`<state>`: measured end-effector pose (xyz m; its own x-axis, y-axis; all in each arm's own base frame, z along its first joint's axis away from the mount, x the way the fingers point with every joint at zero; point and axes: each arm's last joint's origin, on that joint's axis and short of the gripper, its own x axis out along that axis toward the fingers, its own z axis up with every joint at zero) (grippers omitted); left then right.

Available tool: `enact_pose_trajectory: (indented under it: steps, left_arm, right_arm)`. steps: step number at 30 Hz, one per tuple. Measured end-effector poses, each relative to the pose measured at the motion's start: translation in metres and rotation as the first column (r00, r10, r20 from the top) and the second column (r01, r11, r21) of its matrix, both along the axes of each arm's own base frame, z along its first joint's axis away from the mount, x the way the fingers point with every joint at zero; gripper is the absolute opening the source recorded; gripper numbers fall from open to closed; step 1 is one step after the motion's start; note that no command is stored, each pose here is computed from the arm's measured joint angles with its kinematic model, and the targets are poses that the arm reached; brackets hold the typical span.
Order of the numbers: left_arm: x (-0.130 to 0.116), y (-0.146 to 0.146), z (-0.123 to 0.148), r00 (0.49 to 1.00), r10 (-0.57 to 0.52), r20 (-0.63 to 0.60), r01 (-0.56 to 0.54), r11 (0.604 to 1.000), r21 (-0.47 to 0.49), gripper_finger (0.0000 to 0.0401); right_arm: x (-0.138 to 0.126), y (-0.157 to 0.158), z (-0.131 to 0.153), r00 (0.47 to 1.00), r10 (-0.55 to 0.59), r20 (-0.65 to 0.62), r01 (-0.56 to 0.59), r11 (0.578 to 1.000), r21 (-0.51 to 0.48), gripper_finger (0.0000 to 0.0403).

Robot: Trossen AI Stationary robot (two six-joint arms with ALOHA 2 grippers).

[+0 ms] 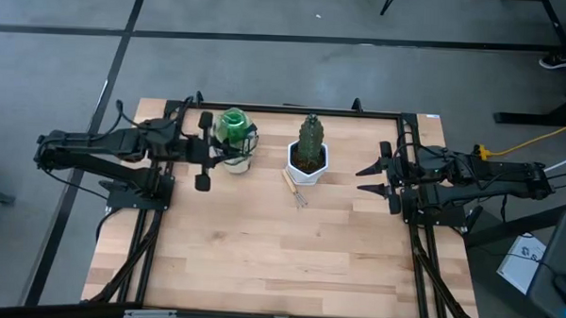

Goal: Pick & Place Garden tools in Gardening bag
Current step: Put the green shear scissors into the brown gardening bag

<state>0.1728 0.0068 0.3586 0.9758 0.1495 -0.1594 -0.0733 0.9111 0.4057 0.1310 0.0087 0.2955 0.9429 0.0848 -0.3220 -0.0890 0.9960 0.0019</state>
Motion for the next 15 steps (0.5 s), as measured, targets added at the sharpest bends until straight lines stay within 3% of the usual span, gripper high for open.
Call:
enact_pose_trajectory:
  steps: [6,10,15]
  left_arm:
    - [0.003,0.003,0.0,0.999,-0.041,0.012,0.041,0.999,0.009,0.0032]
    - [0.002,0.01,-0.013,0.989,-0.074,0.126,0.075,0.997,-0.006,0.0032]
    - [-0.007,0.024,-0.042,0.966,-0.03,0.259,0.039,0.999,-0.031,0.0032]
  right_arm:
    - [0.0,0.0,0.0,1.0,0.0,0.0,0.0,1.0,0.0,0.0172]
    - [0.0,0.0,0.0,1.0,0.0,0.0,0.0,1.0,0.0,0.0172]
    - [0.0,0.0,0.0,1.0,0.0,0.0,0.0,1.0,0.0,0.0172]
